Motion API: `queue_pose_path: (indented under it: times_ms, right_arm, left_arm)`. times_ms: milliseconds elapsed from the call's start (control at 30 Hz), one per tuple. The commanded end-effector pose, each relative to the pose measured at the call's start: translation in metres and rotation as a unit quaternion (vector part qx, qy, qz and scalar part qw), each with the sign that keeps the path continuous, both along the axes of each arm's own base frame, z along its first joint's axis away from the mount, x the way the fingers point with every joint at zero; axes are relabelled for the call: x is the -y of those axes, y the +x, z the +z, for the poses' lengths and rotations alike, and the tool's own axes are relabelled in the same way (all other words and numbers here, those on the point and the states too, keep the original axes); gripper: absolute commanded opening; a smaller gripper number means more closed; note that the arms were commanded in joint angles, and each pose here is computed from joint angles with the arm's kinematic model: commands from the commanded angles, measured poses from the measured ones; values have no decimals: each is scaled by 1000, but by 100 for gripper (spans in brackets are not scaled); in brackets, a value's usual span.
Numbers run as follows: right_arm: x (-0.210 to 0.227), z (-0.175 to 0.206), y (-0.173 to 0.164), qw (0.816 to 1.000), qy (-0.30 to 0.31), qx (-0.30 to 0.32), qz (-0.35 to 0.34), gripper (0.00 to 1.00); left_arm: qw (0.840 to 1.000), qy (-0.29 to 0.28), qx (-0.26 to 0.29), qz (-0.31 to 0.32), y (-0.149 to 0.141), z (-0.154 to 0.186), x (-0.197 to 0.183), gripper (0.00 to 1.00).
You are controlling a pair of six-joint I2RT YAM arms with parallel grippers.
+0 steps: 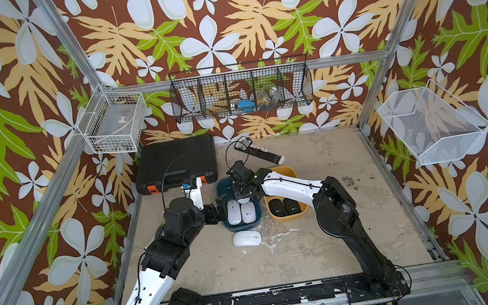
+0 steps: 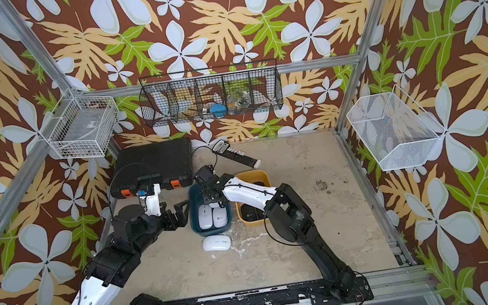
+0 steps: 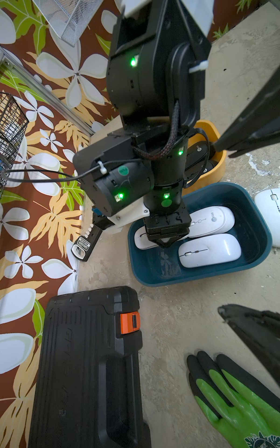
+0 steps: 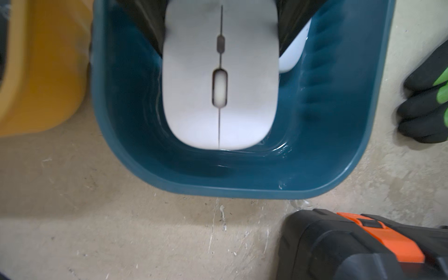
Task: Place the mice by color into the storage box
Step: Place the mouse in the storage box.
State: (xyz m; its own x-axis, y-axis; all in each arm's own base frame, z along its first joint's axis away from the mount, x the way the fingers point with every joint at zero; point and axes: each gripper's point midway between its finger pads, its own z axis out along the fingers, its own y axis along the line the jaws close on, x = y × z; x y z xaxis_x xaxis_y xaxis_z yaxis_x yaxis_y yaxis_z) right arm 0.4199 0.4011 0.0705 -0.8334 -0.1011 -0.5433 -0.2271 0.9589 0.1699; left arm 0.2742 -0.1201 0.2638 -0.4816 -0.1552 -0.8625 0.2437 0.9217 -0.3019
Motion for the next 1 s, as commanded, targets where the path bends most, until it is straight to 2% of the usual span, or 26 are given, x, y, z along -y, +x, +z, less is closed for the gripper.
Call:
queue_pose_path:
  times_ms: [0, 300, 467, 667, 800, 967]
  right_arm:
    - [-2, -2, 9, 1000, 2, 15, -16, 40]
    - [4, -18, 14, 999, -22, 19, -34, 41]
    - [11, -29, 13, 998, -41, 14, -39, 46]
    - [10, -27, 10, 998, -33, 8, -46, 59]
    - [4, -7, 9, 999, -14, 21, -47, 68]
    - [1, 11, 5, 998, 6, 25, -51, 73]
  left_arm:
    - [1000, -2, 7, -2, 0, 2, 1, 100]
    - [1000, 4, 5, -2, -2, -3, -1, 100]
    - [1000, 4, 4, -3, -2, -6, -1, 100]
    - [1000, 3, 4, -4, -4, -7, -1, 100]
    - [1000, -2, 4, -7, -5, -6, 0, 100]
    - [1000, -8, 2, -10, -7, -6, 1, 100]
